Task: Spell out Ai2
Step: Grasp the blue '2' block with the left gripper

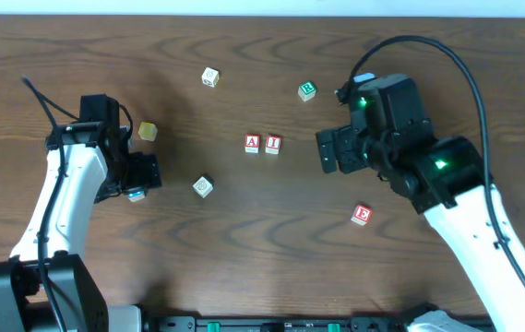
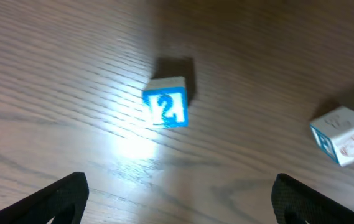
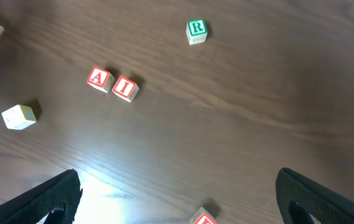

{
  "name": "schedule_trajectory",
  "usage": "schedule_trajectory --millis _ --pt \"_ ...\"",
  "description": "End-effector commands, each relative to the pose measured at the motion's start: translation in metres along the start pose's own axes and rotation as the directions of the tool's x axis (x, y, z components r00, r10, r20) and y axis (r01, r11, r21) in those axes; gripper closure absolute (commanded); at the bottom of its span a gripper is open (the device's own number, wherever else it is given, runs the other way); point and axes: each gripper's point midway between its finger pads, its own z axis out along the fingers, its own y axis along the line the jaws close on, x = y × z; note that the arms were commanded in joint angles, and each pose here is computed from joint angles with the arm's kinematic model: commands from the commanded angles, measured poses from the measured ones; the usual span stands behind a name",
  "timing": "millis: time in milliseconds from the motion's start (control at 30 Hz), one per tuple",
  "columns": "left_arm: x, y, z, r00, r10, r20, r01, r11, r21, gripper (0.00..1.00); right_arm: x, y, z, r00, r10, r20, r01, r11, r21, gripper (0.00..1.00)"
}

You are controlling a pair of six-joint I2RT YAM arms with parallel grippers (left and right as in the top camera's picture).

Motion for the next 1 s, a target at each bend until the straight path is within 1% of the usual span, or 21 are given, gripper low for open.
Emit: schedule_trajectory --millis 0,133,300,633,867,933,967 --pt "0.005 0.010 0.009 0.999 -0.041 -0.015 0.040 0.998 -0.052 0.05 0.001 -0.003 0.004 1.000 0.010 -0.010 -0.010 1.000 0.005 0.01" --pt "0.014 0.011 0.022 0.998 -0.056 -0.034 0.054 0.997 -0.055 0.05 0.001 -0.004 0.005 1.000 0.010 -0.011 -0.010 1.000 0.006 0.01" --pt "0.023 0.003 0.044 0.995 -0.090 -0.050 0.090 0.996 -0.004 0.05 0.001 -0.004 0.005 1.000 0.010 -0.011 -0.010 1.000 0.006 0.01" --pt "0.000 0.008 0.054 0.991 -0.125 0.041 0.125 0.992 0.004 0.05 0.002 -0.004 0.005 1.000 0.010 -0.014 -0.010 1.000 0.006 0.01" --pt "0.001 0.015 0.072 0.989 -0.147 -0.001 0.147 0.989 -0.009 0.04 0.002 -0.004 0.005 1.000 0.010 -0.017 -0.010 1.000 0.006 0.01" --pt "-0.001 0.015 0.072 0.989 -0.147 0.005 0.147 0.989 -0.008 0.00 0.002 -0.004 0.005 1.000 0.010 -0.015 -0.010 1.000 0.007 0.01" --pt "-0.001 0.015 0.073 0.989 -0.147 0.005 0.147 0.989 -0.008 0.09 0.002 -0.004 0.005 1.000 0.010 -0.015 -0.010 1.000 0.007 0.01"
